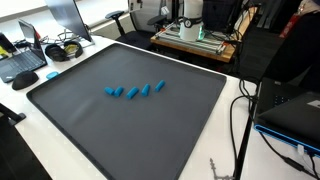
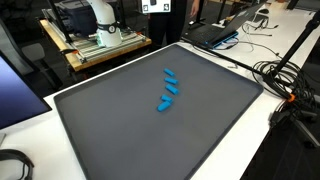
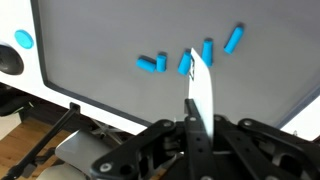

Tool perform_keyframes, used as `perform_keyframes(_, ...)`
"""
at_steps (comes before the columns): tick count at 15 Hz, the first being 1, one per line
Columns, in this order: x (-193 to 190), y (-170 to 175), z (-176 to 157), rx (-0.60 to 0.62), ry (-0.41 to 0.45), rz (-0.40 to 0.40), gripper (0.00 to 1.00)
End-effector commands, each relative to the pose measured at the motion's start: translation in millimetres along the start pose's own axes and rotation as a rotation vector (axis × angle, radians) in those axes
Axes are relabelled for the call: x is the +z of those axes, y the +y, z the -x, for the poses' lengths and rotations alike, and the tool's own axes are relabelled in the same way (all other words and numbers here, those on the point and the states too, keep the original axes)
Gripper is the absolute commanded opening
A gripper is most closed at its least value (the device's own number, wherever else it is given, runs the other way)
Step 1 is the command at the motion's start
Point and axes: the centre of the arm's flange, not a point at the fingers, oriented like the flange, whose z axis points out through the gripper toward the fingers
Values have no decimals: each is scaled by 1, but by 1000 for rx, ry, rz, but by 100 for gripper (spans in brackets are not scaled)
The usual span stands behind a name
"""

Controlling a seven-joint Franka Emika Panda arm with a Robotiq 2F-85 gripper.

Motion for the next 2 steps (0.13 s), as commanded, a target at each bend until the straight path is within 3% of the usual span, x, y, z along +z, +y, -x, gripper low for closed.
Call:
perform_keyframes(1,-16,0,-12,48,-30,-2,1)
perform_keyframes(2,-17,1,-15,54,-36,0,1)
